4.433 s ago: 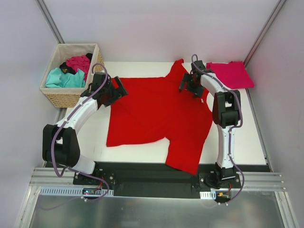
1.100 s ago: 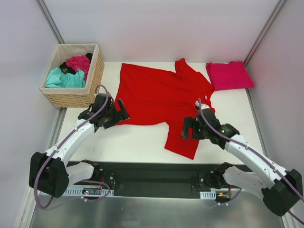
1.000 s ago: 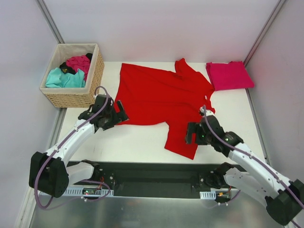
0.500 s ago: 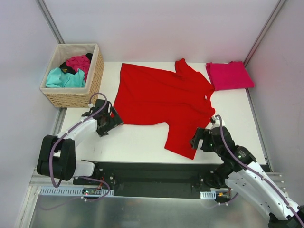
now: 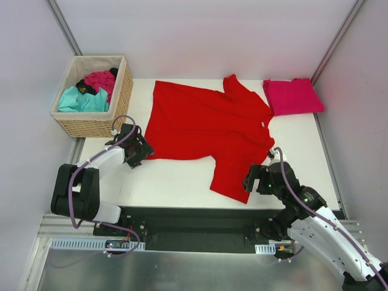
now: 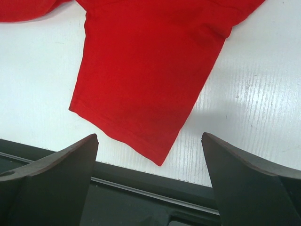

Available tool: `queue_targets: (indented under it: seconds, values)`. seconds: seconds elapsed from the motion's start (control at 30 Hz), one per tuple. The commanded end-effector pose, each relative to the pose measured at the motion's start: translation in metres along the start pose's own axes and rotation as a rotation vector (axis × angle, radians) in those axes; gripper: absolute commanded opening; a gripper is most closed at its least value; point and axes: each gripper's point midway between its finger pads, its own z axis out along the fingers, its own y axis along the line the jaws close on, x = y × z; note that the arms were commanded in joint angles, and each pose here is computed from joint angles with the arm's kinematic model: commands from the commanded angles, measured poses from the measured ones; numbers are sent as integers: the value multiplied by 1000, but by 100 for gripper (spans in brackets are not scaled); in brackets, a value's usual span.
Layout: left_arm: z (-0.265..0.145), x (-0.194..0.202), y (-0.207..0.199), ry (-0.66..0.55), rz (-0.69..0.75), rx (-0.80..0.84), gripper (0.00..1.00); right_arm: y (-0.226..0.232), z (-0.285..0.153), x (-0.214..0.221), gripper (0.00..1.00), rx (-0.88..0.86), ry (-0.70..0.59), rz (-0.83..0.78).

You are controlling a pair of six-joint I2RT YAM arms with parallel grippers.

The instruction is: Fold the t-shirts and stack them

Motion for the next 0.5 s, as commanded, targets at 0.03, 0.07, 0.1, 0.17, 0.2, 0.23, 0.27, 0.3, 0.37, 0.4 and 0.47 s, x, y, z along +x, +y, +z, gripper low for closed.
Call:
queue_targets:
  seconds: [0.03,0.07,0.1,0.17,0.2,0.23,0.27,0.3,0.37,0.4,0.47]
  values:
    - [6,-3,8,15,-44,-30,54,7,-4,-3,96,-23,17,-8]
    - [6,-3,9,14,-46,-33,47,7,-4,-2,96,-23,21,-7]
    - [6,-5,11,10,-51,-39,45,7,-4,-2,96,-22,26,-6]
    - [7,-4,14,13,-60,-44,41,9,-7,-4,96,-26,28,-10]
    - [7,-4,15,12,-62,-48,36,9,-7,-4,96,-24,33,-13]
    - [8,-4,18,12,-65,-56,35,11,-8,-6,96,-31,28,-15]
    - [8,-5,19,7,-68,-59,33,11,-8,-7,96,-29,26,-14]
    - [8,-5,20,4,-69,-63,27,11,-9,-8,96,-30,21,-16]
    - [10,-6,26,-4,-76,-84,27,11,-8,-8,96,-28,22,-13]
    - [10,-5,28,-4,-78,-90,27,12,-8,-7,96,-30,26,-13]
    - [12,-6,32,-7,-89,-106,26,12,-8,-5,96,-33,31,-12]
